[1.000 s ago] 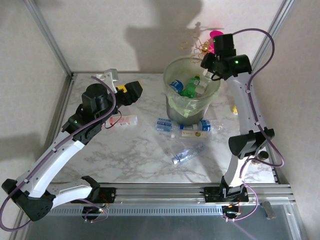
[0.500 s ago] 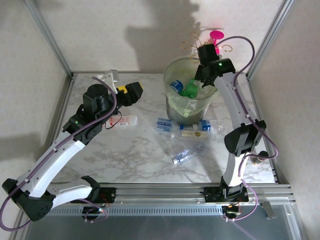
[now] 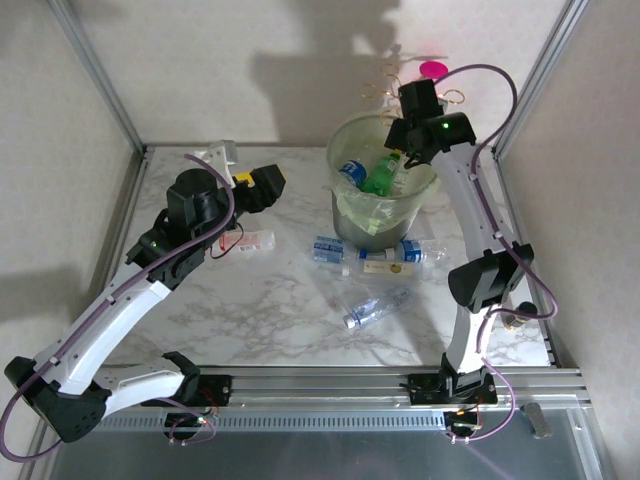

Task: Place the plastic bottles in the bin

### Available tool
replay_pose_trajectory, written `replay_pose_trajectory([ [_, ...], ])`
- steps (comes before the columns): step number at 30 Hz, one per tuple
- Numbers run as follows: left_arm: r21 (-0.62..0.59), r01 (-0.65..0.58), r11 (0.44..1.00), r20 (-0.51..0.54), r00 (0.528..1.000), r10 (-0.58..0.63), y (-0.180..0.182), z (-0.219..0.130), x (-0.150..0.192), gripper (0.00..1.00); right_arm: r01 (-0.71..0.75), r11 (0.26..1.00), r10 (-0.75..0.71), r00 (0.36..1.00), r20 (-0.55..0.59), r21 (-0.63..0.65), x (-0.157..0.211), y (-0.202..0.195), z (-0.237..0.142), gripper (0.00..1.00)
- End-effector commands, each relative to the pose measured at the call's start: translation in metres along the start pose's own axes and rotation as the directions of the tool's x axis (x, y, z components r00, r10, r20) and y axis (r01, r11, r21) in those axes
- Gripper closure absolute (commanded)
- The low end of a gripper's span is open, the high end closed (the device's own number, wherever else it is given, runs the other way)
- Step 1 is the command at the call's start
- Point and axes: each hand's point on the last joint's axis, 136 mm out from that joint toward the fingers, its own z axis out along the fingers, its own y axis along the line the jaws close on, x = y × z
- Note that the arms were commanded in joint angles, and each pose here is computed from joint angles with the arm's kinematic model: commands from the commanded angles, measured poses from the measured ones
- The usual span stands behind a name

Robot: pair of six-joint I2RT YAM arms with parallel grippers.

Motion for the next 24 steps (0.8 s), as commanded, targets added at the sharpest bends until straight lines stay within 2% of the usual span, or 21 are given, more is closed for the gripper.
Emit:
replay_pose_trajectory([
  [1,-0.039,-0.022,0.999,0.01,1.0,0.022,0.007,0.0,-0.002,0.19,-0.016,0.999,0.018,0.999,0.046,-0.041,-0.007,0.001,-0.016,0.33],
  [4,-0.056,-0.016,0.998,0.005,1.0,0.016,0.011,0.002,0.0,0.2,0.004,0.998,-0.004,1.0,0.009,-0.065,0.005,0.007,-0.005,0.46],
  [8,-0.12,-0.001,0.993,-0.011,1.0,0.0,0.026,0.006,0.009,0.21,0.024,0.999,-0.026,0.997,-0.067,-0.036,0.027,0.006,0.022,0.66],
  [11,-0.2,0.011,0.98,-0.031,0.999,-0.017,0.048,0.008,0.021,0.21,0.014,1.0,-0.015,0.993,-0.118,-0.012,0.045,0.004,0.039,0.69],
  [17,-0.318,0.077,0.945,-0.043,0.994,-0.096,0.081,0.01,0.031,0.19,-0.012,1.0,0.012,0.996,-0.091,-0.004,0.038,0.001,0.037,0.69],
  [21,-0.383,0.132,0.914,-0.051,0.985,-0.163,0.099,0.015,0.039,0.18,-0.044,0.992,0.044,0.999,0.001,-0.12,0.003,0.019,-0.002,0.66],
  [24,-0.448,0.226,0.865,-0.013,0.966,-0.259,0.119,0.017,0.044,0.16,-0.043,0.97,0.065,0.994,0.087,-0.24,-0.018,0.031,-0.044,0.57],
])
